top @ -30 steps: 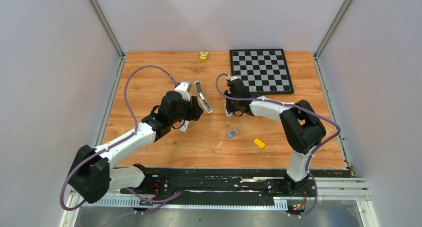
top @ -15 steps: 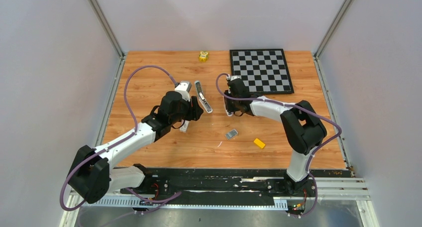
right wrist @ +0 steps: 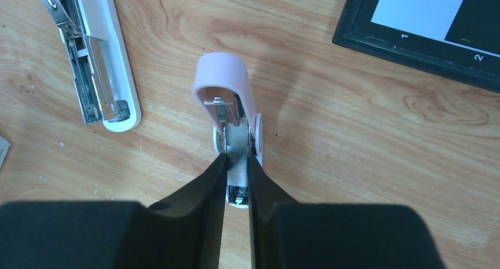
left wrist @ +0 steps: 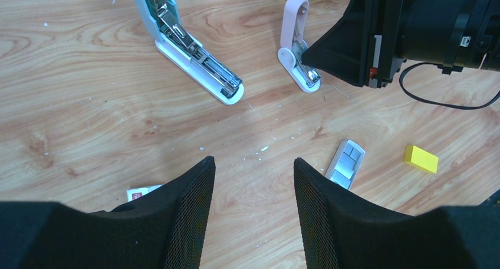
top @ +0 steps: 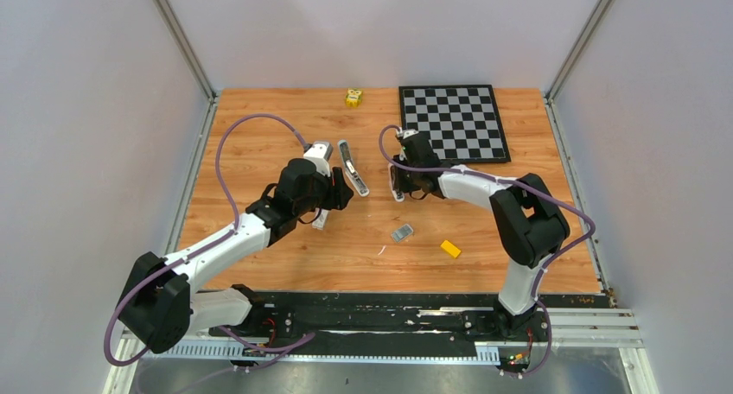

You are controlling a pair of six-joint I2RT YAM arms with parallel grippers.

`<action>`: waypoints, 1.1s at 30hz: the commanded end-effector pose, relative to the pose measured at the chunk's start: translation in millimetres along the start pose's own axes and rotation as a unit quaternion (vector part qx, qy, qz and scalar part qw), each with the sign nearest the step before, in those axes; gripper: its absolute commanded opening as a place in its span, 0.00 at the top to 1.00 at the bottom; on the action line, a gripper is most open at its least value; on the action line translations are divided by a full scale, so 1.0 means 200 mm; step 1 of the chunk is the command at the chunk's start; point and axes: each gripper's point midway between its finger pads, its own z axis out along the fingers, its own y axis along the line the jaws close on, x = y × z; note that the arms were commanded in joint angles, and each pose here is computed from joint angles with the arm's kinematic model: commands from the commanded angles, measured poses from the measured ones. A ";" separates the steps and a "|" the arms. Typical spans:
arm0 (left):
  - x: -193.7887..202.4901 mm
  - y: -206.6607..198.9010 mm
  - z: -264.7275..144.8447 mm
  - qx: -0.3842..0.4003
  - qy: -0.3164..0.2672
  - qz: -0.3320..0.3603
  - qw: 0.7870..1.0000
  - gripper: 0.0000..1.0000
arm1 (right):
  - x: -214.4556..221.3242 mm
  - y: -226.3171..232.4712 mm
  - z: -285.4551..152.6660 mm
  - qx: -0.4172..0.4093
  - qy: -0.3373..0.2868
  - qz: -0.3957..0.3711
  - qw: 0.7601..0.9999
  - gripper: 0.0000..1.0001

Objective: Load the staples into the stapler

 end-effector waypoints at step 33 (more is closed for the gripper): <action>-0.01 0.00 -0.02 0.005 -0.011 0.006 1.000 0.45 | -0.02 0.04 -0.06 -0.063 0.010 -0.034 0.997 0.80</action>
